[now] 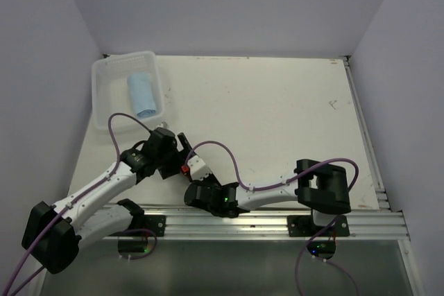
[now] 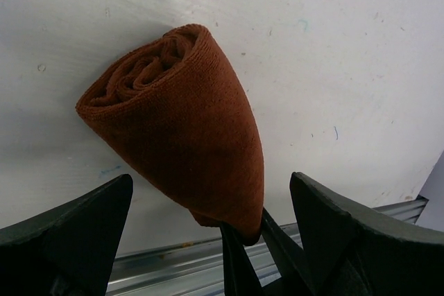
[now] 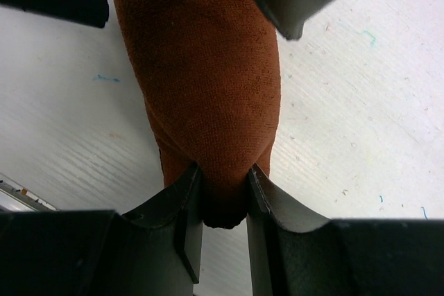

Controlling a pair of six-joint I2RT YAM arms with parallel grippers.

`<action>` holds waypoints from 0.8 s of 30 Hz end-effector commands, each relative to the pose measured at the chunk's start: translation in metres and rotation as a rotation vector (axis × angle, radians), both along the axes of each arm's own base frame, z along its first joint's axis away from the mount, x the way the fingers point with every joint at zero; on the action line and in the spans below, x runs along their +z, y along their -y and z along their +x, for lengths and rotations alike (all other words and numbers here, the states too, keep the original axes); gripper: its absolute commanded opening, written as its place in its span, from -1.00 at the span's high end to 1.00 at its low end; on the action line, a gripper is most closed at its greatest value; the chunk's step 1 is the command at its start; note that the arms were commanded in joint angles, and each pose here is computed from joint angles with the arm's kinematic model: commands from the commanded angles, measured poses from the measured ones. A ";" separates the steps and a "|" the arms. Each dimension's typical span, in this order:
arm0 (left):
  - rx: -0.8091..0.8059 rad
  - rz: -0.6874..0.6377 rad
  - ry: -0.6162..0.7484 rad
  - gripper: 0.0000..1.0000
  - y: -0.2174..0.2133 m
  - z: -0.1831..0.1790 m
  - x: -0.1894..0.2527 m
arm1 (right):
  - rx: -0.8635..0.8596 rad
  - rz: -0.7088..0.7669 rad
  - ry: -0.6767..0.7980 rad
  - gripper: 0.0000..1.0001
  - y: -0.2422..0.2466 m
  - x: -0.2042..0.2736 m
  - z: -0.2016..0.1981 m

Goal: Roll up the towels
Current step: Roll the towel

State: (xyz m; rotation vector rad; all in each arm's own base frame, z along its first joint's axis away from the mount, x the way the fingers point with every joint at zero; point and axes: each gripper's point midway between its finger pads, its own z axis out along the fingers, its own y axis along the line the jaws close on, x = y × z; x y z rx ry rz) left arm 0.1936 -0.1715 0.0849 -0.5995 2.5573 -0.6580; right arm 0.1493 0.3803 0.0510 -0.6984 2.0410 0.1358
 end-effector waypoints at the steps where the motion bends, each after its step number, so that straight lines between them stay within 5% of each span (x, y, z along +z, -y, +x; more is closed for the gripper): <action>1: 0.015 -0.006 -0.012 -0.99 0.006 0.001 -0.004 | -0.030 0.079 0.034 0.56 -0.017 0.016 0.005; 24: 0.009 0.083 -0.074 -0.92 0.017 0.013 -0.047 | 0.014 0.115 0.053 0.55 -0.029 0.018 -0.003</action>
